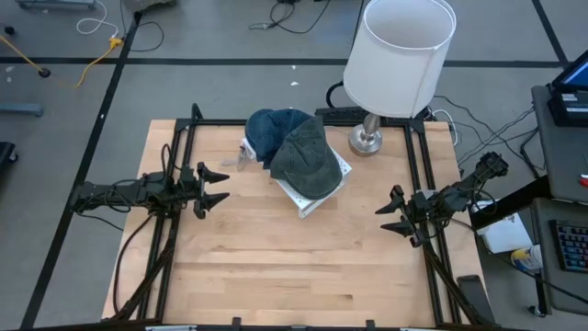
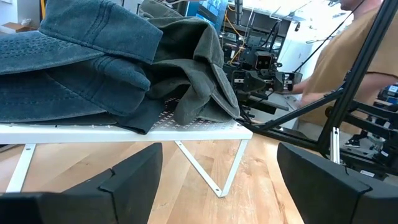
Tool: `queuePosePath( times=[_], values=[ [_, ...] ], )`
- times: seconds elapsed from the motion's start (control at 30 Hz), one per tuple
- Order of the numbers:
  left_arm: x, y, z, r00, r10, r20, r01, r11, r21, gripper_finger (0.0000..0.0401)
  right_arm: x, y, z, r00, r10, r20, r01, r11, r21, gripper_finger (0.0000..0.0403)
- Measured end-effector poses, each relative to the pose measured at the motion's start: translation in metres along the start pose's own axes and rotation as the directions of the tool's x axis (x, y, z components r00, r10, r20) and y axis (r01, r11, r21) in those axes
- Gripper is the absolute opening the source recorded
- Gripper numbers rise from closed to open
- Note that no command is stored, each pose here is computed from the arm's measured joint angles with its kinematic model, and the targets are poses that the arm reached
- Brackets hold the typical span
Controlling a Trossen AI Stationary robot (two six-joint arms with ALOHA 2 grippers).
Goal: Pick & Place hat
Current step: Return to Home Position
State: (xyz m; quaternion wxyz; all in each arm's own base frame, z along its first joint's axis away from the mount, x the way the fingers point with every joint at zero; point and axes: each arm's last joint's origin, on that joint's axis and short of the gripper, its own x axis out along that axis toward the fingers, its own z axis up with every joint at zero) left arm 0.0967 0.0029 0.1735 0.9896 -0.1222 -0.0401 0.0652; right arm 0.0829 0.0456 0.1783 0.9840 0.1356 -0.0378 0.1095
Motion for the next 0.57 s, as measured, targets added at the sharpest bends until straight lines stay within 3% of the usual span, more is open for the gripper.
queuePosePath(
  times=[0.57],
  values=[
    [0.0000,0.0000,0.0000,1.000,0.000,0.000,0.000,1.000,0.000,0.0321,0.0000,0.0000,0.0000,1.000,0.000,0.000,0.000,1.000,0.000,0.0201]
  ],
)
